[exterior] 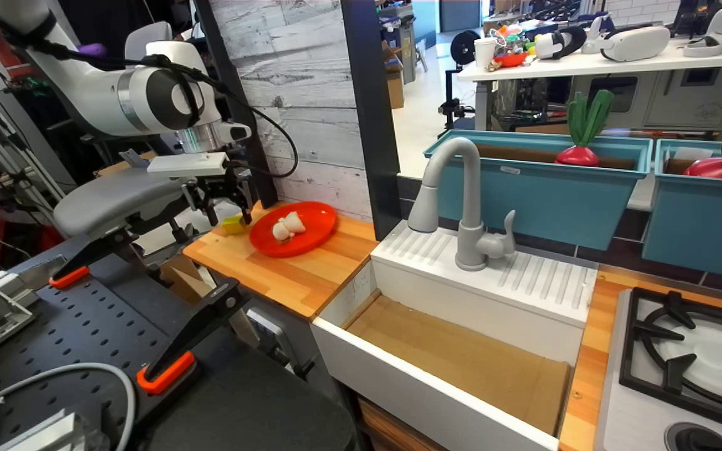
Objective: Put the white object and put it on the plate, then pick the yellow block and move it to the left on the counter, then pick the object on the plate and put it on the right of the counter
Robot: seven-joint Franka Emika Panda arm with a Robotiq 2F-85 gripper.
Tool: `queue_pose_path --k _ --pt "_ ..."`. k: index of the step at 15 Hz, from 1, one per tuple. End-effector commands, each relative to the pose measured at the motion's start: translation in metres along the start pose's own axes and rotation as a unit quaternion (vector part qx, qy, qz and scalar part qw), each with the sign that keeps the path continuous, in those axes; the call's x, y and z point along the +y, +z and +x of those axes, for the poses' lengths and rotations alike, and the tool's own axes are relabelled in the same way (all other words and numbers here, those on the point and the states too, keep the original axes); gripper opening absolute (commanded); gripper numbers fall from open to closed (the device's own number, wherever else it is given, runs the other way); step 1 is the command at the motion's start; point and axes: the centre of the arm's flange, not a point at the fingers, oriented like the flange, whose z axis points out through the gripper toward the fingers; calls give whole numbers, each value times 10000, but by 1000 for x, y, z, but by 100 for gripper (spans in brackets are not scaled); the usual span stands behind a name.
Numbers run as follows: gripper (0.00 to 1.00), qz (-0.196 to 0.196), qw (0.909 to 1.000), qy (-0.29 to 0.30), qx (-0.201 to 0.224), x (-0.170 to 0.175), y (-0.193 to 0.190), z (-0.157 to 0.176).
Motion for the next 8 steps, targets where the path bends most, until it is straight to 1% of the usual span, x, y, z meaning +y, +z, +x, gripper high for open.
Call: queue_pose_path --k 1,4,8 --pt "100 -42 10000 12 34 -4 -29 -4" --pt "100 -89 9999 98 98 13 -48 -15" --pt "100 -137 9990 413 141 52 -62 -34"
